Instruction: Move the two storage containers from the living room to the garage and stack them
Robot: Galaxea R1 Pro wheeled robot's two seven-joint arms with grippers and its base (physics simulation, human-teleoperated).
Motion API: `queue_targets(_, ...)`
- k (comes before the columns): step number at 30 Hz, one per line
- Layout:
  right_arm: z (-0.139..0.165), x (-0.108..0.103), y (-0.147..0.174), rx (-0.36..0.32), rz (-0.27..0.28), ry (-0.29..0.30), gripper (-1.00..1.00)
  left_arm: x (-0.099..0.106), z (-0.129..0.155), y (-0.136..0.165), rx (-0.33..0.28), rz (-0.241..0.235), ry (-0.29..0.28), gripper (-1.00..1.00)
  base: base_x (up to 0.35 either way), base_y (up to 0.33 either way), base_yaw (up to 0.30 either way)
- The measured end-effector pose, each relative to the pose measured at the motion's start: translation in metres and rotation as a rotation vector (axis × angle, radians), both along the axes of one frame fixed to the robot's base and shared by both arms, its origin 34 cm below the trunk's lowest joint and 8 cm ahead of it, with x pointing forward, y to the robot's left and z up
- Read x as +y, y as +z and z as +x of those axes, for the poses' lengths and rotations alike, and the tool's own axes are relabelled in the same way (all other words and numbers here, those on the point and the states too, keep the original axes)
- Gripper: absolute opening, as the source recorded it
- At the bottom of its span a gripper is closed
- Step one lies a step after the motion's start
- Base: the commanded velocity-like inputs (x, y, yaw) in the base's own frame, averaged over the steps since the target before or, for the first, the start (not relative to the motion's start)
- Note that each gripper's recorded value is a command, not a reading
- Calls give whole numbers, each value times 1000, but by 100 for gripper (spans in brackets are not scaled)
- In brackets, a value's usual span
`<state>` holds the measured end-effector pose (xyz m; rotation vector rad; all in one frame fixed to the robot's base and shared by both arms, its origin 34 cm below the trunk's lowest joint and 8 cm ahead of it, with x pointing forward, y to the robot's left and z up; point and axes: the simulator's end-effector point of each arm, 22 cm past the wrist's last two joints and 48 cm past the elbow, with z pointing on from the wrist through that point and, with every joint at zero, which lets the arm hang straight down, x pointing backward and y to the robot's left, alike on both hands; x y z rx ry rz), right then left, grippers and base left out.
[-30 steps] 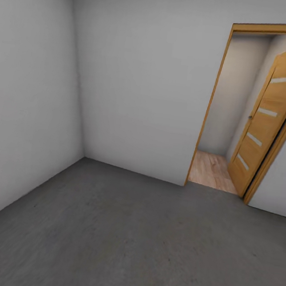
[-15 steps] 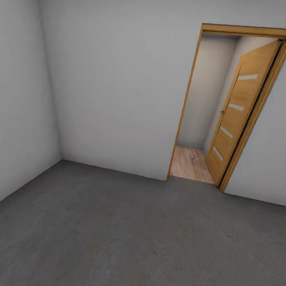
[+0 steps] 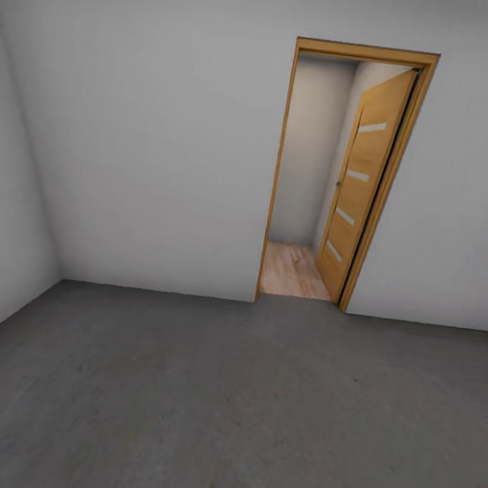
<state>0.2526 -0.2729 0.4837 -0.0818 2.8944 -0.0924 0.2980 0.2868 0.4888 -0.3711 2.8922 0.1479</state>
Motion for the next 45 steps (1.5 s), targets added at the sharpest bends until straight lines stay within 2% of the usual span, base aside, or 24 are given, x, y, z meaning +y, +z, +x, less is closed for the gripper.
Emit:
queue_targets(39, 0, -2, 0, 0, -3, -5, 100, -5, 2, 0, -12, -8, 9, 100, 7, 0, -300)
queue_targets(45, -2, -3, 0, 8, -7, -3, 100, -5, 1, 0, -8, -8, 7, 100, 173, 0, -163)
